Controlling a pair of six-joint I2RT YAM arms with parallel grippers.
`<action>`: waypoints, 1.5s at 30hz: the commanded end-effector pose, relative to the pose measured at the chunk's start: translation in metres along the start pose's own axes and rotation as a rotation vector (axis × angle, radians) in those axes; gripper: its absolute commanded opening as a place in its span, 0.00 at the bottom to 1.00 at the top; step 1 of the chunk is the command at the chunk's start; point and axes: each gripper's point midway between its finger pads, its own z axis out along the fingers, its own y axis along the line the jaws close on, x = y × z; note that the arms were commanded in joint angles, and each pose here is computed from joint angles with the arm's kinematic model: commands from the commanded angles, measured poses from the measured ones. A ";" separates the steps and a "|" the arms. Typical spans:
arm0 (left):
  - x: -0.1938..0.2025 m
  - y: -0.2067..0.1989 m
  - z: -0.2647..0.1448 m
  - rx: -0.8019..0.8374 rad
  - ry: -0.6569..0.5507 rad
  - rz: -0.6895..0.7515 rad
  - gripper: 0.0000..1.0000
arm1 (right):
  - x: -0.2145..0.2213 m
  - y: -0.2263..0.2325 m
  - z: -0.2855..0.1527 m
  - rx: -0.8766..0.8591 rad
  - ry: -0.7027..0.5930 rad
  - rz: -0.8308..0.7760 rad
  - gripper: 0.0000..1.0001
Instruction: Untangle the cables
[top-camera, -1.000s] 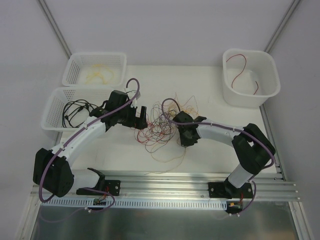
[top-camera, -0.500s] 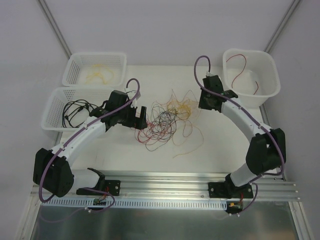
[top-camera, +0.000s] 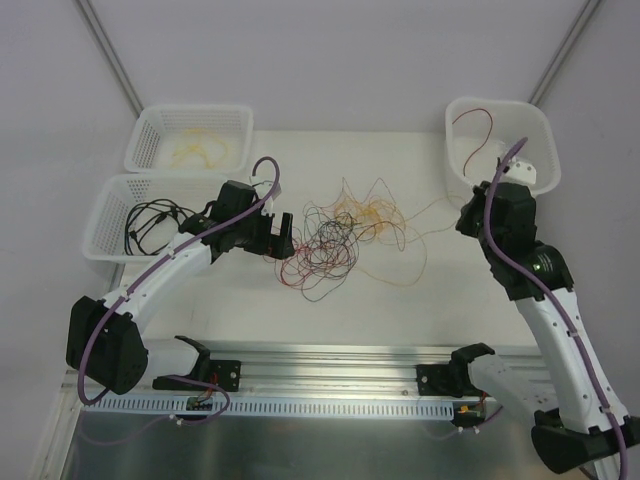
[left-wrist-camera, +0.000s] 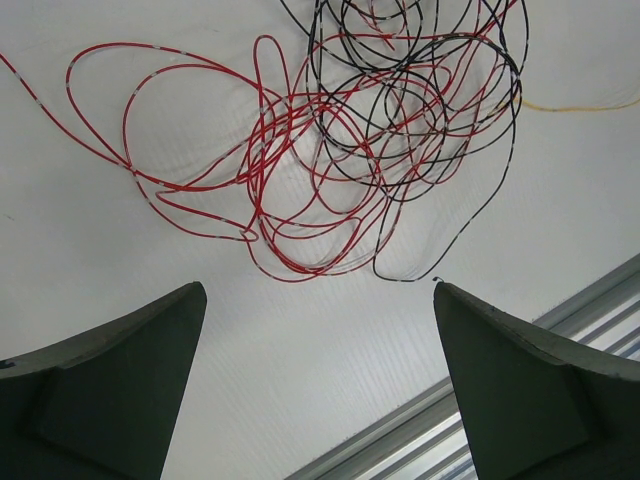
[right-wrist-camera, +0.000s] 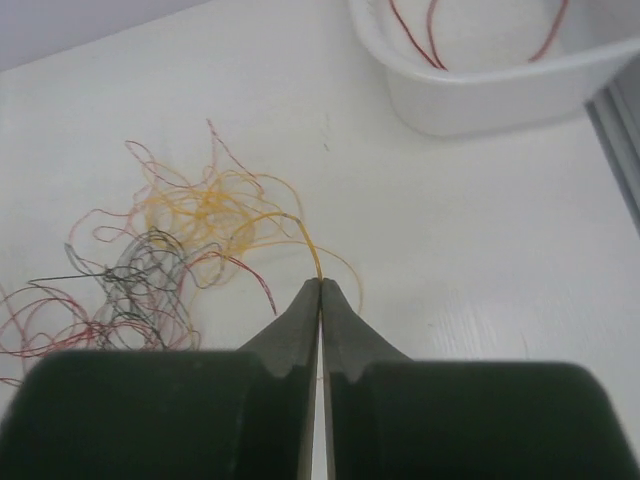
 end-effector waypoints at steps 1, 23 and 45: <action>0.001 -0.004 -0.004 0.017 -0.006 0.015 0.99 | 0.054 -0.051 -0.001 0.196 0.119 0.008 0.06; 0.017 -0.008 0.018 0.058 0.098 -0.051 0.99 | 0.105 0.068 0.079 -0.248 0.342 -0.128 0.72; 0.039 0.004 0.050 0.027 0.231 -0.083 0.99 | 0.118 0.123 0.292 -0.413 0.421 -0.179 0.57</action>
